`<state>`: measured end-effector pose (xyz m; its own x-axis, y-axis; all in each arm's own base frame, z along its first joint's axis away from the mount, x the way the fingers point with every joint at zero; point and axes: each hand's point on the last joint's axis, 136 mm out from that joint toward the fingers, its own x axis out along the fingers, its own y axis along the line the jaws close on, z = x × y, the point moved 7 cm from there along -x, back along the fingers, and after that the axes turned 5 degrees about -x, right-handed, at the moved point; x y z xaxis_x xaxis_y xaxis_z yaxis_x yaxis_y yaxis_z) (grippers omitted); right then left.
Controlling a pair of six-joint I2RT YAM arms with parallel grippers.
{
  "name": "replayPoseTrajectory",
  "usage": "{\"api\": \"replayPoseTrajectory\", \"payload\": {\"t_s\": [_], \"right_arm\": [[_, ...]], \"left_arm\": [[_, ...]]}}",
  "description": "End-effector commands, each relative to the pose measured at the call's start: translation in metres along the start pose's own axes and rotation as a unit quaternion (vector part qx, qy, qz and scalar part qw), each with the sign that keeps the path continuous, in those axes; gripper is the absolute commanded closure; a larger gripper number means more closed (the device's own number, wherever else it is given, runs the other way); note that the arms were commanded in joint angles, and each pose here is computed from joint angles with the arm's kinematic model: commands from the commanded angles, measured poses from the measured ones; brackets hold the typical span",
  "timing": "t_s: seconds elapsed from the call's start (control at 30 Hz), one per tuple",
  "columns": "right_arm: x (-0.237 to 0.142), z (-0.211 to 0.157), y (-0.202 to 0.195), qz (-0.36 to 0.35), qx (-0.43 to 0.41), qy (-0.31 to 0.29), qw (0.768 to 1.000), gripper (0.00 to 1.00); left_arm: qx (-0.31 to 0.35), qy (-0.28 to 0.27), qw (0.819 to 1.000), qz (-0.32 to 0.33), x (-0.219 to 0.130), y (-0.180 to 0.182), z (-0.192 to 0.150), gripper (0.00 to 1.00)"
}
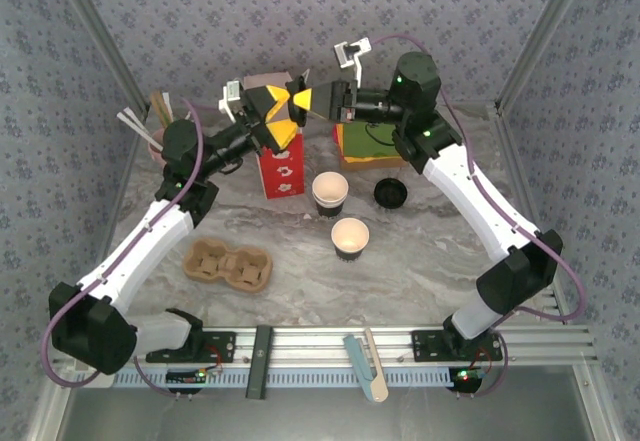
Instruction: Pack the takeout coffee
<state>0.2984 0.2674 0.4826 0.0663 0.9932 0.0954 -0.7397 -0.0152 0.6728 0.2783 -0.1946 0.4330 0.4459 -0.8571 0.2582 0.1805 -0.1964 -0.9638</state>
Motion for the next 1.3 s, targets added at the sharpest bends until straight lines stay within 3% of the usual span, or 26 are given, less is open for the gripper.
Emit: {"api": "replayPoseTrajectory", "payload": {"t_s": [0.0,1.27], "right_arm": [[0.002,0.007,0.016,0.028,-0.022,0.003,0.999,0.9],[0.005,0.008,0.013,0.05,-0.017,0.037,0.998,0.9]], "left_arm": [[0.017,0.012,0.999,-0.035,-0.001,-0.017,-0.001,0.05],[0.026,0.068,0.995,-0.065,-0.004,-0.028,0.002,0.1]]}}
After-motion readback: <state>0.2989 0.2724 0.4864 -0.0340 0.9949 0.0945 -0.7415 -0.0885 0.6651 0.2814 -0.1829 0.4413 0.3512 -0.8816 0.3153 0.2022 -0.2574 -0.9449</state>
